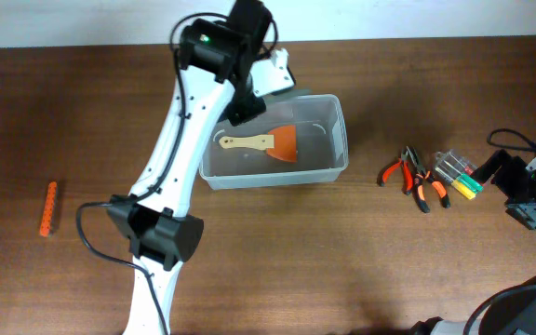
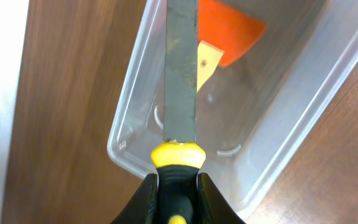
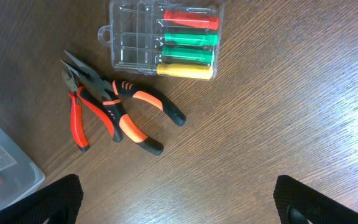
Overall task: Pack container
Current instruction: 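Carry the file with left gripper and release it in the container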
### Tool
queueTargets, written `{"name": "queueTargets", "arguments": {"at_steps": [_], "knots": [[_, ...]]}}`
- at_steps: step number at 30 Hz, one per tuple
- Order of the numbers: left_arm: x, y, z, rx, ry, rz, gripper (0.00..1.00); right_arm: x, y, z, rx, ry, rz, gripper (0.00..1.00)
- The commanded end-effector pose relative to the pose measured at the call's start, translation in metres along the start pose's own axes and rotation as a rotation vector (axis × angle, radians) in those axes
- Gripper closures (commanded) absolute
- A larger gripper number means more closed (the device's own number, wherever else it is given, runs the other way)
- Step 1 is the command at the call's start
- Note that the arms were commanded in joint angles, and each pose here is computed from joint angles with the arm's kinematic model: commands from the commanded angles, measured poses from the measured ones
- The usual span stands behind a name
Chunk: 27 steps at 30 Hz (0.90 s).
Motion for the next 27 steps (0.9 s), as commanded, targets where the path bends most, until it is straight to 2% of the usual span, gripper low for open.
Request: {"name": "queueTargets", "arguments": {"at_steps": [1, 9, 13, 14, 16, 18, 20, 21, 22, 27], "knots": [[0.002, -0.005, 0.008, -0.019, -0.067, -0.036, 0.98, -0.003, 0.003, 0.002, -0.006, -0.006, -0.012, 0.01], [0.003, -0.096, 0.019, 0.006, -0.031, -0.100, 0.98, -0.003, 0.003, 0.002, -0.007, -0.006, -0.012, 0.02], [0.003, -0.125, 0.015, -0.010, -0.077, -0.108, 0.98, -0.003, 0.003, 0.002, -0.006, -0.006, -0.012, 0.02], [0.004, -0.130, 0.015, -0.011, -0.083, -0.109, 0.98, -0.003, 0.003, 0.002, -0.006, -0.006, -0.011, 0.02], [0.005, -0.135, 0.012, -0.005, -0.084, -0.107, 0.90, -0.003, 0.003, 0.002, -0.006, -0.006, -0.012, 0.02], [0.006, -0.137, 0.010, 0.005, -0.086, -0.103, 0.90, -0.003, 0.003, 0.002, -0.007, -0.006, -0.012, 0.02], [0.006, -0.137, 0.010, 0.005, -0.088, -0.104, 0.90, -0.003, 0.003, 0.002, -0.006, -0.006, -0.012, 0.02], [0.005, -0.137, 0.009, 0.012, -0.113, -0.110, 0.96, -0.003, 0.003, 0.002, -0.006, -0.006, -0.012, 0.02], [0.004, -0.137, 0.005, 0.036, -0.156, -0.131, 0.98, -0.003, 0.003, 0.002, -0.006, -0.006, -0.011, 0.01], [0.004, -0.137, -0.001, 0.074, -0.234, -0.157, 0.98, -0.003, 0.003, 0.002, -0.007, -0.006, -0.012, 0.02]]}}
Point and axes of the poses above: each gripper's point midway between its finger pads, its own y axis back along the fingers, its own z axis along the line the jaws close on, x = y × z, the point moved 7 cm from there along y, back along the fingers, and after that the axes turned 13 degrees about -y, right-handed, at the moved point
